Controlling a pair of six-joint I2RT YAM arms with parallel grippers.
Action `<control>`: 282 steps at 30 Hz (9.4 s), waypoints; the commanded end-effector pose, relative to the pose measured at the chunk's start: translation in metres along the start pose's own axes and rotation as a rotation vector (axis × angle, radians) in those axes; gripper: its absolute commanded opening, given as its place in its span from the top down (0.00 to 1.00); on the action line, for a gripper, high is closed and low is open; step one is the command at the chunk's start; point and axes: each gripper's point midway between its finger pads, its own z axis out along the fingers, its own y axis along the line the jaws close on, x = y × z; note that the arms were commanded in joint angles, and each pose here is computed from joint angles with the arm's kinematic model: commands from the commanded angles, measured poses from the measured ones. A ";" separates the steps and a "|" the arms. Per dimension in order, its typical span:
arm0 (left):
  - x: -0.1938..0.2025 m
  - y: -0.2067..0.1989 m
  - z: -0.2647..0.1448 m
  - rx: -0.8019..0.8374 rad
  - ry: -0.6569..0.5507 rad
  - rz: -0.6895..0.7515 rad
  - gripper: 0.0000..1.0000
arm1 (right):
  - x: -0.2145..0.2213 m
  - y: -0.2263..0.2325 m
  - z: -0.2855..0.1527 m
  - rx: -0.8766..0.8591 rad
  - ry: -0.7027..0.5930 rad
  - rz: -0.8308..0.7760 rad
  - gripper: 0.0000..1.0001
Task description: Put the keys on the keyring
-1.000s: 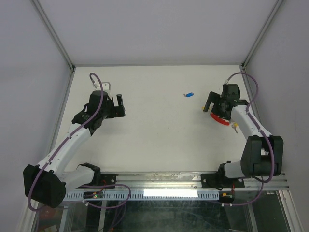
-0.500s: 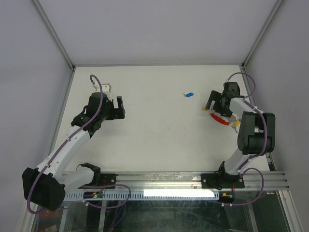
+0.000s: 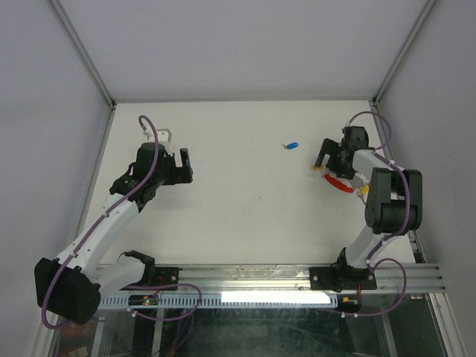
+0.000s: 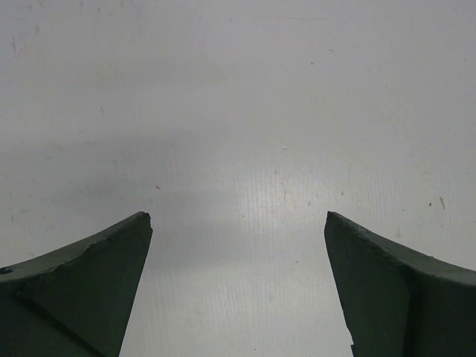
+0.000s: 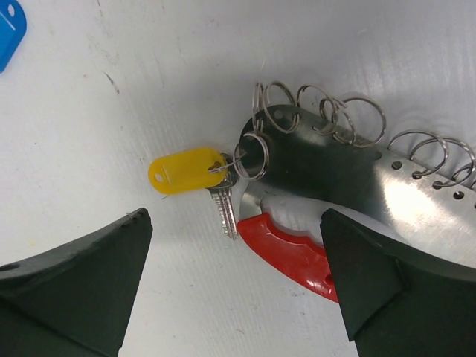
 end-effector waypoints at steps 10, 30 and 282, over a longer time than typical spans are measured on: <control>-0.020 0.000 -0.005 0.006 -0.071 0.004 0.01 | 0.058 0.050 -0.018 -0.092 0.131 -0.107 0.01; -0.029 -0.004 -0.015 0.023 -0.092 -0.010 0.01 | 0.174 0.165 -0.057 -0.188 0.231 -0.380 0.01; -0.004 -0.009 0.001 0.057 -0.006 -0.004 0.01 | 0.118 0.224 -0.055 -0.057 -0.012 -0.945 0.60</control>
